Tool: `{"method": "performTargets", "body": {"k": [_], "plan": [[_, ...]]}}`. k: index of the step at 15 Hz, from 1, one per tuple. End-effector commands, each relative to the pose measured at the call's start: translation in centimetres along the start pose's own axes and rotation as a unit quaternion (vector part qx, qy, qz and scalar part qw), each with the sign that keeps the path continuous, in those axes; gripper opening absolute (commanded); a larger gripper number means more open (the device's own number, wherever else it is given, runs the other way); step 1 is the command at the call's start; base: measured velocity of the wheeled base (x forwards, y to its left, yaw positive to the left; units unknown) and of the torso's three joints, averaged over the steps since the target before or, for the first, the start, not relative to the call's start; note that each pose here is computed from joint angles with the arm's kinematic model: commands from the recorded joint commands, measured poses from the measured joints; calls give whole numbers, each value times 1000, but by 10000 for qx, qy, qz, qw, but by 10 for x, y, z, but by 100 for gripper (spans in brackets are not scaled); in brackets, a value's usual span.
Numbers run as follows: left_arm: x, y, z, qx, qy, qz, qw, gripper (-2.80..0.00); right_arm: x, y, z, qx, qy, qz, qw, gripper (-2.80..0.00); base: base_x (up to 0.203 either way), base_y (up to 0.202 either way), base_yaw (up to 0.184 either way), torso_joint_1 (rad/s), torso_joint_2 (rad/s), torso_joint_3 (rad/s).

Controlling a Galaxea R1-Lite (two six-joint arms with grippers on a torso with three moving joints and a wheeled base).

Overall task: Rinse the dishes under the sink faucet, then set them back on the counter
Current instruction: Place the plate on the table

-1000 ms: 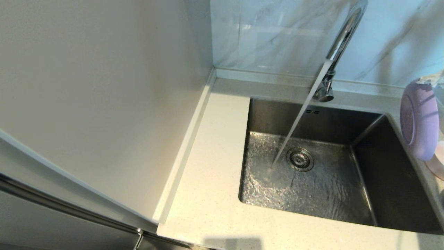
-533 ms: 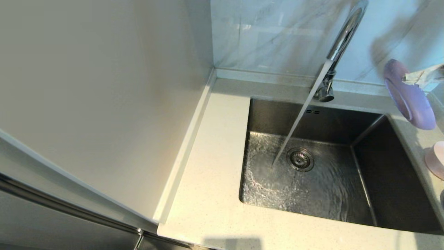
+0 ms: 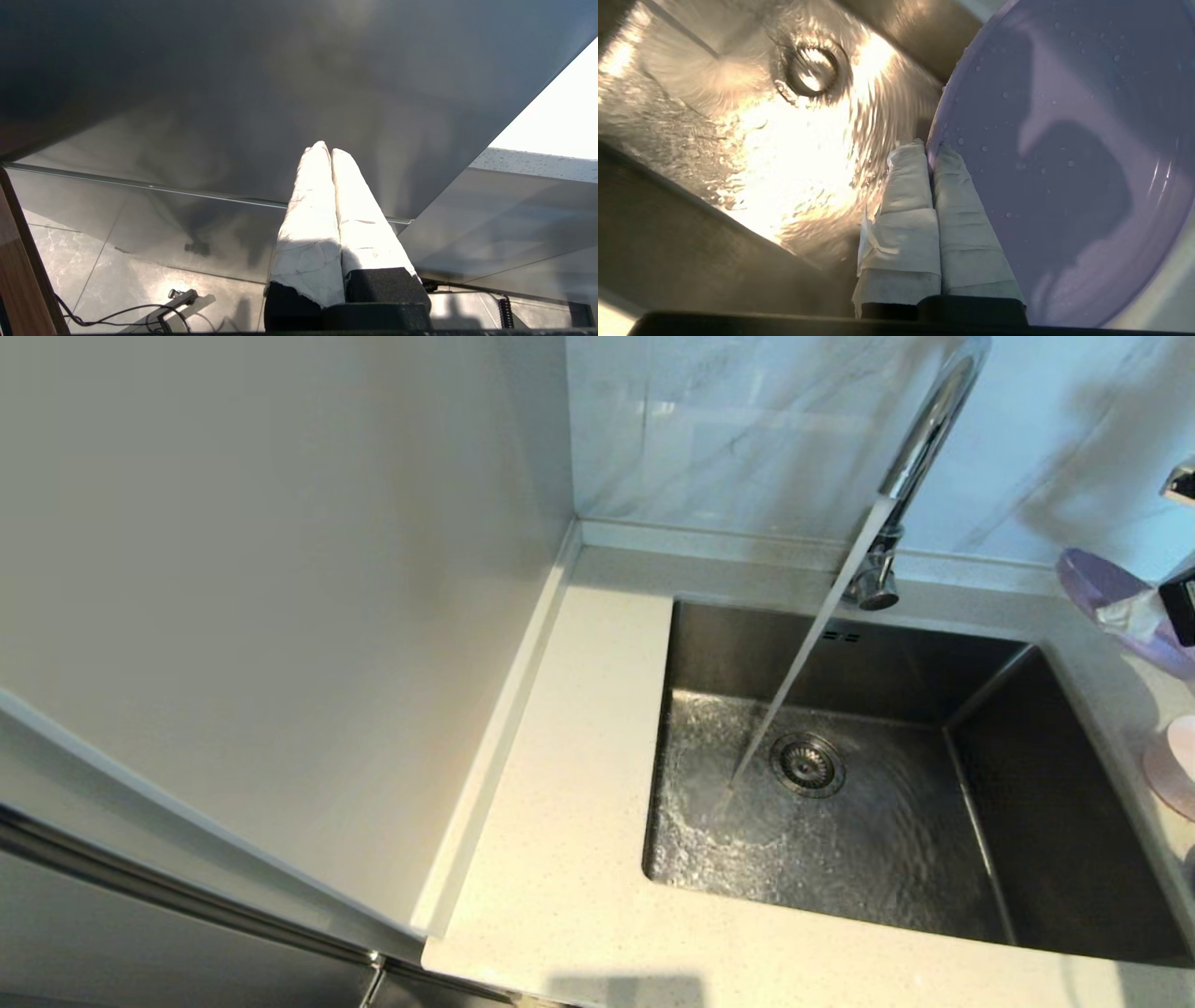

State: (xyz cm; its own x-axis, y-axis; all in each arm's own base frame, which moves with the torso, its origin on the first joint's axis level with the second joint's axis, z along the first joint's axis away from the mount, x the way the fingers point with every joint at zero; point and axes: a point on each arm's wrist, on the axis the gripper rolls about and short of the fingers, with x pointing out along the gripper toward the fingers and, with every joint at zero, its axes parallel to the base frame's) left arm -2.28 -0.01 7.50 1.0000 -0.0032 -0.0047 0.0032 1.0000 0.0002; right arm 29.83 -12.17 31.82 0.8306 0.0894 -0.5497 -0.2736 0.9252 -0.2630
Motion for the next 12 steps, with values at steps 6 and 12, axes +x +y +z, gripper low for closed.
{"method": "performTargets", "body": {"k": [6, 12], "plan": [[0, 0, 0, -1, 0, 1, 10000, -280, 37, -4, -13, -36, 721, -217, 9972, -280, 0, 0, 0, 0, 0, 0], [0, 0, 0, -1, 0, 1, 10000, -280, 70, -8, -10, -225, 729, -679, 9948, -280, 0, 0, 0, 0, 0, 0]]}}
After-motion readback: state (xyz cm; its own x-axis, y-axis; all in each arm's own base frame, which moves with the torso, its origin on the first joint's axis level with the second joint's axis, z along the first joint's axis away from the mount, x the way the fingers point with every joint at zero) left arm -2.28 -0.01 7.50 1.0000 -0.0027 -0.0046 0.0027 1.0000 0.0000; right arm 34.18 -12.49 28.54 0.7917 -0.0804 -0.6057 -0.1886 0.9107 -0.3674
